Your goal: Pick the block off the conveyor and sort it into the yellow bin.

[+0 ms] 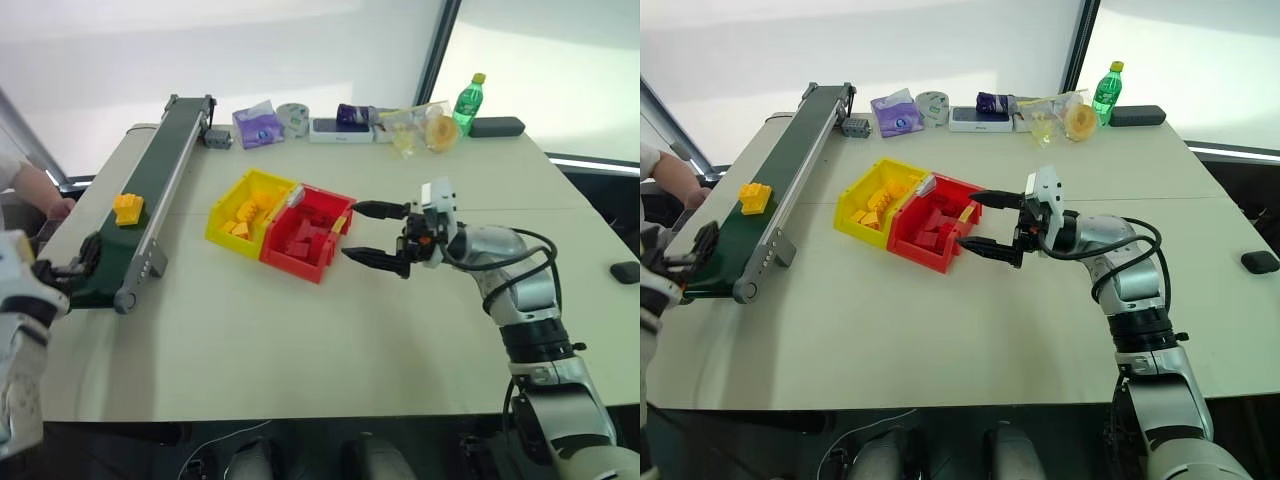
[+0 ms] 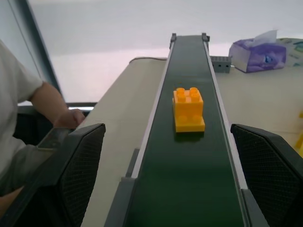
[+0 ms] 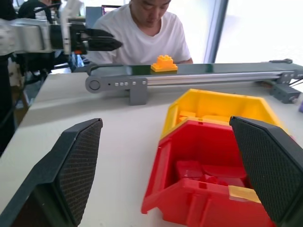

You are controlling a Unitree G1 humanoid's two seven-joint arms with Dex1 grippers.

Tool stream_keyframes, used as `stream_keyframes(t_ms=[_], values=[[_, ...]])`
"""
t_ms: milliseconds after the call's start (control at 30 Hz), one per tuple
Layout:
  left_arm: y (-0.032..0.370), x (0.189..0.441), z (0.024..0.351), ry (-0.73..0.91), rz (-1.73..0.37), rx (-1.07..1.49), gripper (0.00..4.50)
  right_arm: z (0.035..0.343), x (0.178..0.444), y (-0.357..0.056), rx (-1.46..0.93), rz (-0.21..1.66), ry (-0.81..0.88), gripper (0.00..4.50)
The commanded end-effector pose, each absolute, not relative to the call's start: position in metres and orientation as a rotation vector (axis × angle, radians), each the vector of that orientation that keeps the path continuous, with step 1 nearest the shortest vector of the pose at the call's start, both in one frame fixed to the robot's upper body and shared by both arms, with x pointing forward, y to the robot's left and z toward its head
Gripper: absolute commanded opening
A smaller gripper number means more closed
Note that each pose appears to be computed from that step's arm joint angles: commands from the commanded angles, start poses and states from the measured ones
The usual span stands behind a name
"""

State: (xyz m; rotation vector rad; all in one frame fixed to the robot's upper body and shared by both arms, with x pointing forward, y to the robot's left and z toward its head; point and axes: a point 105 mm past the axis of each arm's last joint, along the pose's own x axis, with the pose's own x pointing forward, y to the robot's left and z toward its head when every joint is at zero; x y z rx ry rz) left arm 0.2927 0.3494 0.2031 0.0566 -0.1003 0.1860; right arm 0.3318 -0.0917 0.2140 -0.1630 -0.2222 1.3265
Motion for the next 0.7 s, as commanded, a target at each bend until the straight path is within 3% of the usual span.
stream_keyframes(t_ms=[33, 400, 500, 633, 700], values=[[0.346, 0.306, 0.194, -0.001, 0.139, 0.081, 4.47, 0.225, 0.328, -0.088, -0.188, 1.335, -0.271, 4.50], [0.347, 0.329, 0.185, 0.053, 0.129, 0.054, 4.47, 0.222, 0.324, -0.092, -0.207, 1.311, -0.261, 4.50], [0.342, 0.330, 0.177, 0.076, 0.099, 0.022, 3.63, 0.221, 0.328, -0.096, -0.216, 1.288, -0.263, 4.50], [0.344, 0.328, 0.179, 0.059, 0.121, 0.015, 1.44, 0.220, 0.332, -0.099, -0.224, 1.270, -0.267, 4.50], [0.346, 0.326, 0.184, 0.040, 0.131, 0.030, 1.32, 0.219, 0.333, -0.100, -0.227, 1.266, -0.270, 4.50]])
